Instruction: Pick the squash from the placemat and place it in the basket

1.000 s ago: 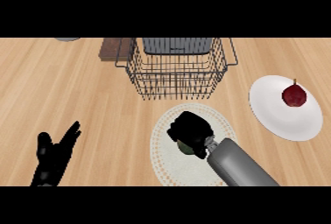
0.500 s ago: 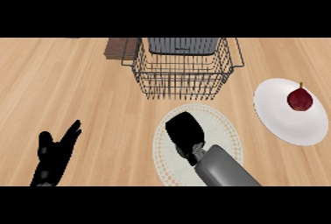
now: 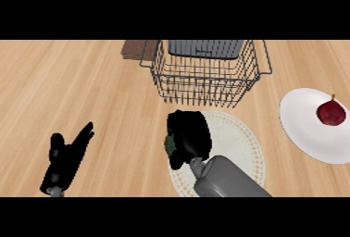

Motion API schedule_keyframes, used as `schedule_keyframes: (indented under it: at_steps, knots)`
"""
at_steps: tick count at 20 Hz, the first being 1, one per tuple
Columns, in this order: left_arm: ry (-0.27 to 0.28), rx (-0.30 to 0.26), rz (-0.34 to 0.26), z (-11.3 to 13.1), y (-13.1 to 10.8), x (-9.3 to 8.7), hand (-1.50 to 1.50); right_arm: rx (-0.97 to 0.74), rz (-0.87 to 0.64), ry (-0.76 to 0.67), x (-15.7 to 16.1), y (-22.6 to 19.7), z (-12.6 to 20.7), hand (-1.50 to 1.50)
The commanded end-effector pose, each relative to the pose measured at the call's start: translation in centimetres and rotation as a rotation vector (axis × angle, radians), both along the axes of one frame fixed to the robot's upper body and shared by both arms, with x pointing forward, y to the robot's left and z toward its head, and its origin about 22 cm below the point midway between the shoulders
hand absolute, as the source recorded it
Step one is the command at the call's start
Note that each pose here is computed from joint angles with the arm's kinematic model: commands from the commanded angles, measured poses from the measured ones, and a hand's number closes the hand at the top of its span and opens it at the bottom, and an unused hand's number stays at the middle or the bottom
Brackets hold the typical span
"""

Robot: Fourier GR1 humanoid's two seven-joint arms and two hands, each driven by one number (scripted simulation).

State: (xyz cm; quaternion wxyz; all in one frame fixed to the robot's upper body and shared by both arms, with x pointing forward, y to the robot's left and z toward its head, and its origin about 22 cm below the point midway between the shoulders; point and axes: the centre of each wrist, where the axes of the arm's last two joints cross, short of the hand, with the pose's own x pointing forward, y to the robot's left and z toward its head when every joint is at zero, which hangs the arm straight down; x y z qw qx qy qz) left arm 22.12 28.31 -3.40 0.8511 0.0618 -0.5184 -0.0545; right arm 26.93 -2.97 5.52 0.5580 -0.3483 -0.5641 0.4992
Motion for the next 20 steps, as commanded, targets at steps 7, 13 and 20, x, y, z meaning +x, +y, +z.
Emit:
schedule_keyframes:
  at_steps: [7,13,20]
  knots:
    - [0.068,-0.019,-0.022,-0.8,-0.9,0.2,0.00,0.596,-0.198,-0.315,-1.8,3.7,10.7,1.50]
    - [0.064,0.000,0.007,-1.3,-0.4,-0.1,0.00,0.610,-0.326,-0.396,-0.3,5.8,15.9,1.50]
    - [0.069,-0.008,0.021,-0.6,-0.1,-0.4,0.00,0.623,-0.435,-0.447,2.2,7.3,22.6,1.50]
